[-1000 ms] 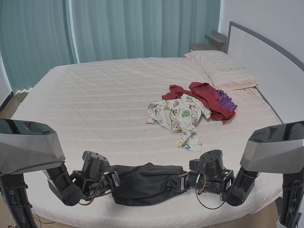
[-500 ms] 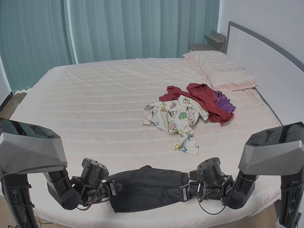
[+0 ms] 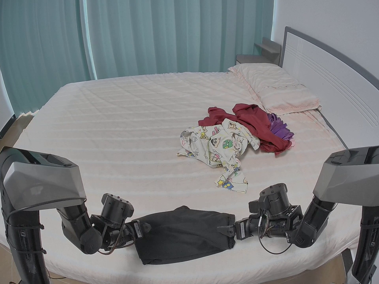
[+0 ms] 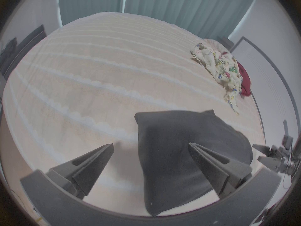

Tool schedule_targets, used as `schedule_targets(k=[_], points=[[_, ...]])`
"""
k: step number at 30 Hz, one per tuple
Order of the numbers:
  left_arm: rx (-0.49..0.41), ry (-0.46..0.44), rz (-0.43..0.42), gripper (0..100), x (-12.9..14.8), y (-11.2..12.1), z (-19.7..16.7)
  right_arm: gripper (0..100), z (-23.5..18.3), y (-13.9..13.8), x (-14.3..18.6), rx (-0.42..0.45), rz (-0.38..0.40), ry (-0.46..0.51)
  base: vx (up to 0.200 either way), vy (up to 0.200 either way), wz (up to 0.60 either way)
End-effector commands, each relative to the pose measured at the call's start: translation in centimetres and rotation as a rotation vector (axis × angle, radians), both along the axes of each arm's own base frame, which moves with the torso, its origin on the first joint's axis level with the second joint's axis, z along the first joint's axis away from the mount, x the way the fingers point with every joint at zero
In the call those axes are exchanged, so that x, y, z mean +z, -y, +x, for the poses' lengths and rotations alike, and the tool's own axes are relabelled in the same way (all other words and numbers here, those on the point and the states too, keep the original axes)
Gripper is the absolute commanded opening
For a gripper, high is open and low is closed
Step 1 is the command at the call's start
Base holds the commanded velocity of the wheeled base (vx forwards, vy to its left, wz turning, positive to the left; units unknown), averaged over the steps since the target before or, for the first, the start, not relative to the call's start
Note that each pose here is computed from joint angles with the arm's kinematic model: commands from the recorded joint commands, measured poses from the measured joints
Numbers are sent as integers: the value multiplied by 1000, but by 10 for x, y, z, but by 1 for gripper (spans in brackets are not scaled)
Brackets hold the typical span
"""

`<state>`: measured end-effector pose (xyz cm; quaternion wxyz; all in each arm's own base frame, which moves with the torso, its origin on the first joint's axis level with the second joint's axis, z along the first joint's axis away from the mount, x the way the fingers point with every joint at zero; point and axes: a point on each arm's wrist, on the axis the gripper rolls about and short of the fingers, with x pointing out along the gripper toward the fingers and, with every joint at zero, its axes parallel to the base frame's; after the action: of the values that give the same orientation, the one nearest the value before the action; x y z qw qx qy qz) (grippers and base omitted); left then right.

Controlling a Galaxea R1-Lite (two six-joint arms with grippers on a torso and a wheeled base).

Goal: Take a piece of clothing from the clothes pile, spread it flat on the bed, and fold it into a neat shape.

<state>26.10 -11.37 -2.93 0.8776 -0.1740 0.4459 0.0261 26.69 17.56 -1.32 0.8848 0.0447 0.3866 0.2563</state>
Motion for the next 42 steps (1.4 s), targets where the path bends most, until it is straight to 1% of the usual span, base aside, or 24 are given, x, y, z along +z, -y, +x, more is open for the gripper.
schedule_targets(k=[1, 2, 4, 8, 10, 11, 12, 13, 14, 16, 18, 21, 23, 24, 26, 30, 32, 33, 35, 37, 42], points=[[52, -8, -5, 100, -18, 5, 16, 100, 14, 2, 2, -45, 35, 17, 0, 0, 0], [55, -6, -3, 100, -19, 6, 17, 100, 15, 2, 0, -50, 37, 12, 0, 0, 0], [61, 11, -4, 100, -19, 8, 22, 100, 21, -2, 0, -64, 67, 18, 0, 0, 0], [77, 20, -5, 100, -25, 11, 28, 100, 36, -11, -1, -131, 173, 19, 0, 0, 0], [77, 20, -5, 100, -25, 11, 28, 100, 36, -11, -1, -131, 173, 19, 0, 0, 0], [110, 42, -20, 0, -24, 14, 35, 100, 46, -17, -10, -177, 216, -13, 0, 0, 0], [116, 43, -26, 0, -25, 14, 36, 100, 47, -17, -12, -180, 216, -19, 0, 0, 0], [142, 50, -29, 0, -24, 15, 36, 100, 48, -18, -17, -182, 215, -35, 0, 0, 0], [161, 61, -17, 0, -24, 14, 37, 100, 48, -18, -18, -182, 210, -44, 0, 0, 0], [173, 71, -9, 0, -24, 14, 37, 100, 48, -18, -18, -183, 205, -50, 0, 0, 0], [193, 122, -10, 0, -21, 14, 39, 100, 51, -17, -18, -196, 183, -78, 0, 0, 0], [195, 179, -31, 0, -18, 14, 40, 100, 54, -13, -18, -222, 152, -121, 0, 0, 0], [194, 189, -36, 0, -17, 14, 39, 100, 55, -12, -17, -229, 156, -127, 0, 0, 0], [195, 211, -46, 0, -16, 14, 38, 100, 55, -12, -18, -250, 170, -148, 0, 0, 0], [194, 219, -52, 0, -16, 14, 39, 100, 57, -13, -20, -259, 185, -163, 0, 0, 0], [193, 216, -50, 0, -17, 14, 38, 100, 57, -15, -23, -237, 219, -201, 0, 0, 0], [193, 216, -50, 0, -17, 14, 38, 100, 58, -17, -22, -233, 220, -208, 0, 0, 0], [193, 216, -50, 0, -17, 14, 38, 0, 57, -19, -23, -231, 202, -232, 0, 0, 0], [192, 215, -49, 0, -17, 14, 37, 0, 56, -25, -22, -226, 178, -263, 0, 0, 0], [192, 215, -49, 0, -17, 14, 37, 0, 56, -28, -21, -222, 170, -271, 0, 0, 0], [190, 214, -48, 0, -17, 14, 37, 0, 57, -28, -20, -219, 177, -269, 0, 0, 0]])
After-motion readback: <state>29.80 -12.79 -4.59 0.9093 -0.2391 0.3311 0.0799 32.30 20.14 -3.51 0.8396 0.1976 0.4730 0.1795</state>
